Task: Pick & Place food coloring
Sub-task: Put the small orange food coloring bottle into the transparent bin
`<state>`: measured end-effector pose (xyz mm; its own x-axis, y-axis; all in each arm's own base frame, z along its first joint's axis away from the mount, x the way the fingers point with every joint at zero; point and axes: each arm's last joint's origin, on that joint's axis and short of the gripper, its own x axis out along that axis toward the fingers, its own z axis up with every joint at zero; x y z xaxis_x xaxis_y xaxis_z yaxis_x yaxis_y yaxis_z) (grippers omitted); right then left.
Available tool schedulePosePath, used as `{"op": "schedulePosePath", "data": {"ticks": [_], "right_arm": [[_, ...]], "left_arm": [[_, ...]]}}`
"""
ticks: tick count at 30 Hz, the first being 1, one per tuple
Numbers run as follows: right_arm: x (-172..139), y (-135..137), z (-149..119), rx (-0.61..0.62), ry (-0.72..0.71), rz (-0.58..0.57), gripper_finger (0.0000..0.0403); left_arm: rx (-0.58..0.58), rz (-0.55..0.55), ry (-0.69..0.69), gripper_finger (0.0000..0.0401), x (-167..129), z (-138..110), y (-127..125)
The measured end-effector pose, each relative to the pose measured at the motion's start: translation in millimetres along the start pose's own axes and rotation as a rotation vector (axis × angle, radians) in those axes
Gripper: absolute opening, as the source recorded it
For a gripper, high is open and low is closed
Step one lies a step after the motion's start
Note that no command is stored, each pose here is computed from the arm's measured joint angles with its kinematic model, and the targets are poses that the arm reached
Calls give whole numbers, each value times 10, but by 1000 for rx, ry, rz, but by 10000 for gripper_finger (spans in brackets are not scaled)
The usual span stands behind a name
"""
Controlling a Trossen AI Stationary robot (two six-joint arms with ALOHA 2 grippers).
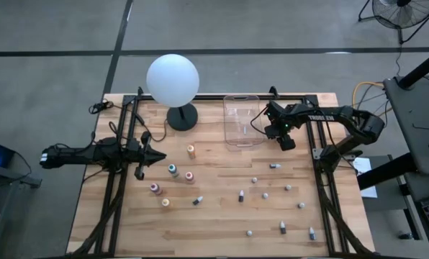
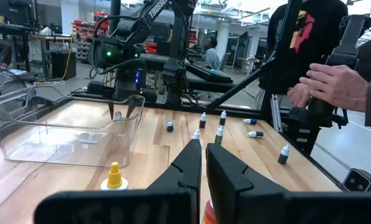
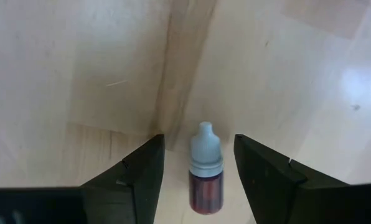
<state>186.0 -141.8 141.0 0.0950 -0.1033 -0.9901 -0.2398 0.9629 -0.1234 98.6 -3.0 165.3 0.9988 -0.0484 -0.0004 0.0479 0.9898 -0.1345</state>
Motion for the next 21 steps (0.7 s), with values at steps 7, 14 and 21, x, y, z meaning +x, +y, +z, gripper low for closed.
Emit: {"op": "schedulePosePath", "data": {"ticks": [7, 14, 21], "right_arm": [[-3, -3, 2, -5, 0, -1, 187], [-19, -12, 8, -21, 3, -1, 187], [-23, -3, -24, -19, 66, -16, 187]], "left_arm": [[0, 0, 0, 0, 0, 1, 0], [0, 0, 0, 0, 0, 1, 0], [0, 0, 0, 0, 0, 0, 0]]}}
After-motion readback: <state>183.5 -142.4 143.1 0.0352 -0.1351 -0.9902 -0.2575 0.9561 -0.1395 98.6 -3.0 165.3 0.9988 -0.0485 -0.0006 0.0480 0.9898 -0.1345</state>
